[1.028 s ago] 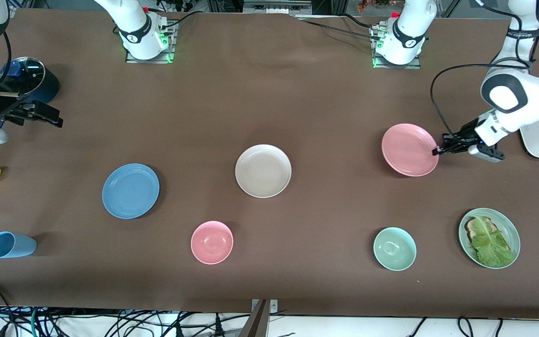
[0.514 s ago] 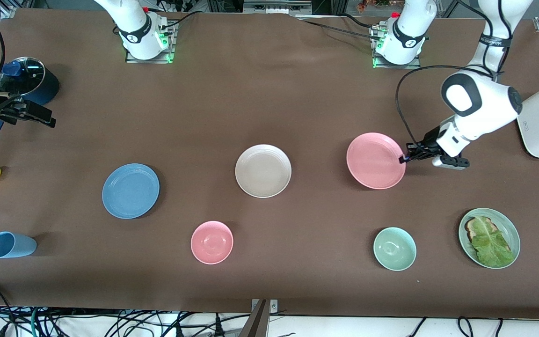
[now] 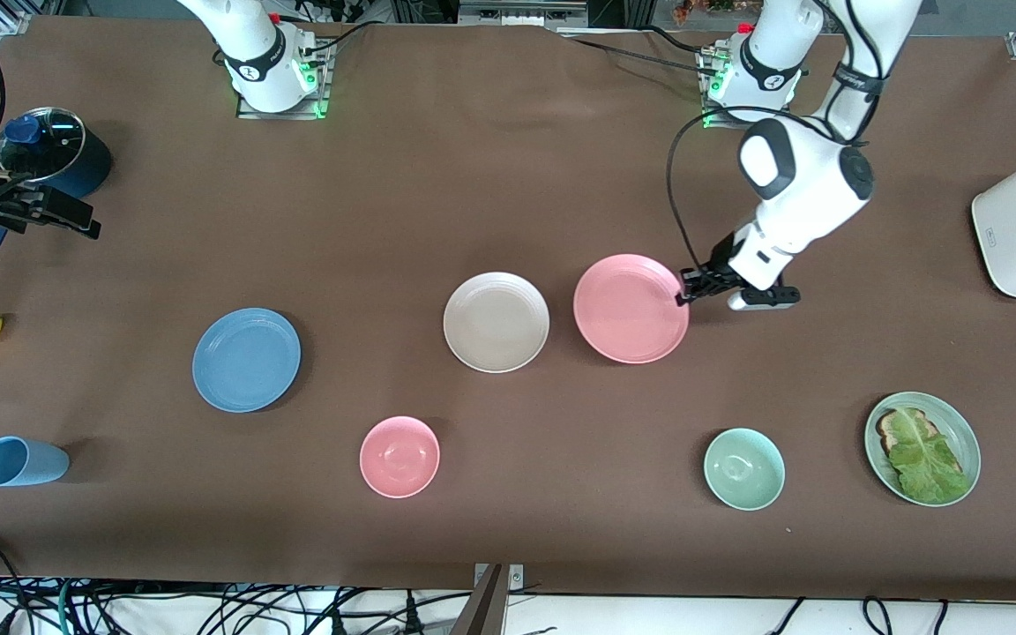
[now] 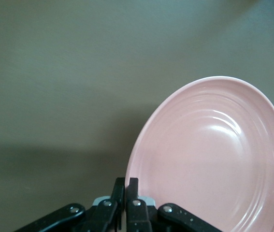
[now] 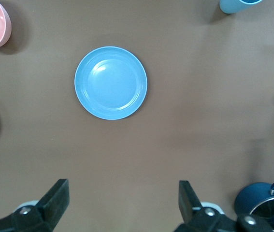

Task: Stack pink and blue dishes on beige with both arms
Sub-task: 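Drag the pink plate with the left gripper onto the beige plate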

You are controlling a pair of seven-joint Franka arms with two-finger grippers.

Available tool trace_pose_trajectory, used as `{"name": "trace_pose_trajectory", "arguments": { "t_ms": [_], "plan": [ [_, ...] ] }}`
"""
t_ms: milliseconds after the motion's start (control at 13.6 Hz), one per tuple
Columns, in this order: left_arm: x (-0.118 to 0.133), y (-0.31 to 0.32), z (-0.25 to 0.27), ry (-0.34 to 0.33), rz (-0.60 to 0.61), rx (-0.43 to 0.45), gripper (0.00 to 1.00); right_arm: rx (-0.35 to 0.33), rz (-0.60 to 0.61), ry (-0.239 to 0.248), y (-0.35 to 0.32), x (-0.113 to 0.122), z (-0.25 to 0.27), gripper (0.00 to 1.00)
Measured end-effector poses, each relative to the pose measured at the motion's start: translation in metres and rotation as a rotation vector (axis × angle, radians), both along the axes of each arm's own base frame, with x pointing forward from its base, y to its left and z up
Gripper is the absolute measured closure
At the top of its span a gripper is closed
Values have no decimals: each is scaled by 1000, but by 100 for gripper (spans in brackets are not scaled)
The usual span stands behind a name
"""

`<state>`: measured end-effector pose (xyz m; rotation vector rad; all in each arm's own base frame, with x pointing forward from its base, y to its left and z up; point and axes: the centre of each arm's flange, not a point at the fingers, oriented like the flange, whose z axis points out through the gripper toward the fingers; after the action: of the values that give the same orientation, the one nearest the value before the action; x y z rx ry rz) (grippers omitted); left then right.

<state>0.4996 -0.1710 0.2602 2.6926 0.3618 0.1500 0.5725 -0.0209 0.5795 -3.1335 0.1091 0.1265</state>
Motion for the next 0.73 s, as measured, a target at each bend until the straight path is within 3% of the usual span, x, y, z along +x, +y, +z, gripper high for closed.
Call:
{"name": "trace_pose_trajectory", "arguments": {
  "t_ms": [734],
  "plan": [
    [0,-130,-34,63,150,-35,95,0,0,1,0,0,0,0]
  ]
}}
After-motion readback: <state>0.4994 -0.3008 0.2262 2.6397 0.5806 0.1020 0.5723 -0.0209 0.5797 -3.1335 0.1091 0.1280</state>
